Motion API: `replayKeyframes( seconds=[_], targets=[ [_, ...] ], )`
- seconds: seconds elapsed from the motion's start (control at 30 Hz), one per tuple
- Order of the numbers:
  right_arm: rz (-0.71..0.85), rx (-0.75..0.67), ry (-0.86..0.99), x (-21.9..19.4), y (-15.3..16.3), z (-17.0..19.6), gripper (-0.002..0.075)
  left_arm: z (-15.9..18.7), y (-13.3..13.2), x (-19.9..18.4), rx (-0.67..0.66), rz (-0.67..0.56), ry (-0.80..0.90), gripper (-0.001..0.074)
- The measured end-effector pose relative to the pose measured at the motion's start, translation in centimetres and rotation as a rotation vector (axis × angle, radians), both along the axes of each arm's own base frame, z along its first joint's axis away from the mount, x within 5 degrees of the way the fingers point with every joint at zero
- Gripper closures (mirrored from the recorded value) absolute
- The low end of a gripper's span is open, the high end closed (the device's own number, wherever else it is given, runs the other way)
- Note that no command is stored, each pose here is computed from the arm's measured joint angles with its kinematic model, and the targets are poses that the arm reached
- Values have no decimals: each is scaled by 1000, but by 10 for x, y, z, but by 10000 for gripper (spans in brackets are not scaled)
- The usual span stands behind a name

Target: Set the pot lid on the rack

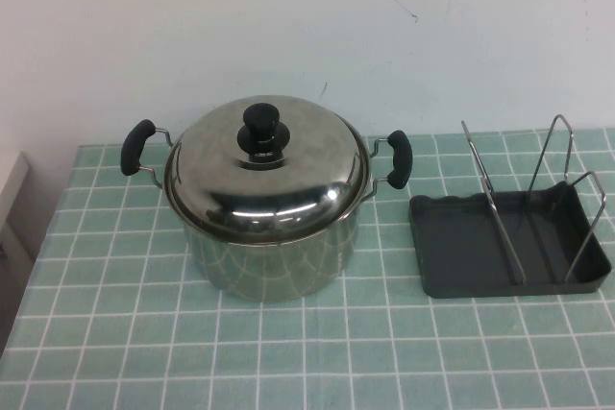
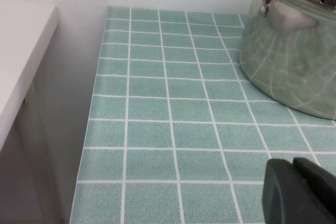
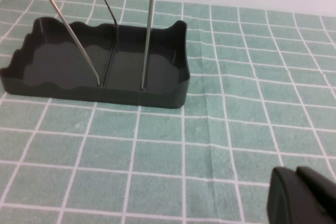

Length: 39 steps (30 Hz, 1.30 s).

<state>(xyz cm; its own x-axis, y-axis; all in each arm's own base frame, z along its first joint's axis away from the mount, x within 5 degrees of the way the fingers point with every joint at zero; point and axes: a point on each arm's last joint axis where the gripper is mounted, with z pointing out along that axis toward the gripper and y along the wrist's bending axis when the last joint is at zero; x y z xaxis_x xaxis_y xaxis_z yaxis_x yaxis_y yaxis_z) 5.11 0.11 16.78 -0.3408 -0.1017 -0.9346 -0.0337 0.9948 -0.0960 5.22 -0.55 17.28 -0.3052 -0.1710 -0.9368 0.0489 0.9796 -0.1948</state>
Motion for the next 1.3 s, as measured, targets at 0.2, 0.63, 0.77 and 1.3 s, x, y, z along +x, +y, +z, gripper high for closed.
replayKeyframes(
  seconds=[0.2,0.63,0.77,1.3],
  targets=[
    [0,-1,0,0,0,0,727,0,0,0,0,0,0,737],
    [0,-1,0,0,0,0,727,0,0,0,0,0,0,737],
    [0,-1,0,0,0,0,727,0,0,0,0,0,0,737],
    [-1,-2,-14,1,0,0,727,4,0,1,-6,-1,-56,737]
  ],
)
